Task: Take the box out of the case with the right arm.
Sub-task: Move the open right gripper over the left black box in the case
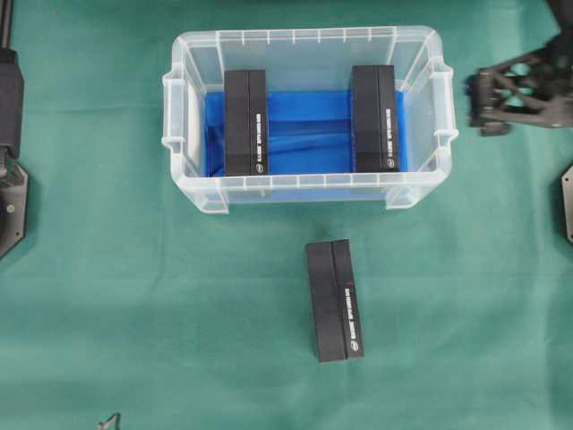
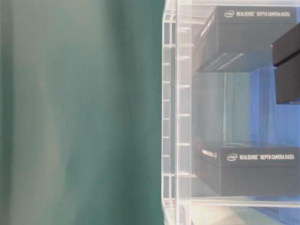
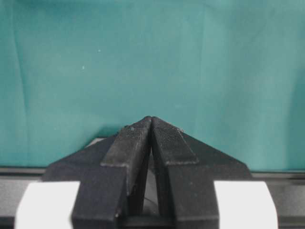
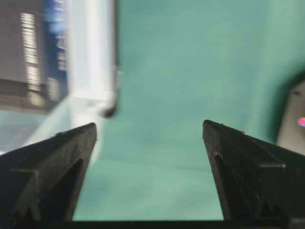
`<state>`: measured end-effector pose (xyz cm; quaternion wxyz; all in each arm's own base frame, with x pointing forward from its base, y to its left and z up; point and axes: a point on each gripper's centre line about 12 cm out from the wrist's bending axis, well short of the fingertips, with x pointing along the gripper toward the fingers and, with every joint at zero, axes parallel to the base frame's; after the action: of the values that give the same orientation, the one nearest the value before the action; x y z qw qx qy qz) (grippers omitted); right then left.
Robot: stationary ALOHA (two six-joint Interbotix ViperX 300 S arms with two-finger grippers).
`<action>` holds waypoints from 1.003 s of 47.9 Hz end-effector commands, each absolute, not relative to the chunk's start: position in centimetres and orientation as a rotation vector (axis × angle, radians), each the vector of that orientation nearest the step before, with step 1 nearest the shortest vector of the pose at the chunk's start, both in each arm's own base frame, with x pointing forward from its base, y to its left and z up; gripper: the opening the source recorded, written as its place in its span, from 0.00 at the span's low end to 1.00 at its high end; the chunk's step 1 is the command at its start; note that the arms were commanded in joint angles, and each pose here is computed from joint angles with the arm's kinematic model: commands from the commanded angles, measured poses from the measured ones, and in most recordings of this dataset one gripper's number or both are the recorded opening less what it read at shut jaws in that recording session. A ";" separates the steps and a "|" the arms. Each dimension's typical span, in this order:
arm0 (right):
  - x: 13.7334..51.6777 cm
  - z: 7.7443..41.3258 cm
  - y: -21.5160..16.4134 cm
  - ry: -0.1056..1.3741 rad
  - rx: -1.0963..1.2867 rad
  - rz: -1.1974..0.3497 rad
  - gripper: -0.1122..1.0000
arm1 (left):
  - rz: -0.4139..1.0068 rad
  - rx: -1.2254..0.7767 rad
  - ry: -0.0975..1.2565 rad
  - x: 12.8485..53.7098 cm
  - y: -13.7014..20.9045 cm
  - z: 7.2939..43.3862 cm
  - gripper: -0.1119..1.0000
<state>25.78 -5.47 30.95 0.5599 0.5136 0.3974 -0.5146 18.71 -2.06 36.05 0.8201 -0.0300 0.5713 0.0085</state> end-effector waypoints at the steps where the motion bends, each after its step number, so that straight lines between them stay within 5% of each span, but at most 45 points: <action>1: 28.1 31.7 -5.9 0.903 1.220 -1.180 0.89 | 0.012 -0.065 1.178 18.8 -2.1 37.1 0.10; 48: 49.0 32.2 -7.4 0.847 1.209 -0.999 0.89 | 0.012 -0.063 1.186 18.7 -2.1 37.1 0.10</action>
<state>48.39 -7.51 30.37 0.6148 0.5172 0.3847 -0.4544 18.63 -2.05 36.06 0.8193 -0.0299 0.5725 0.0087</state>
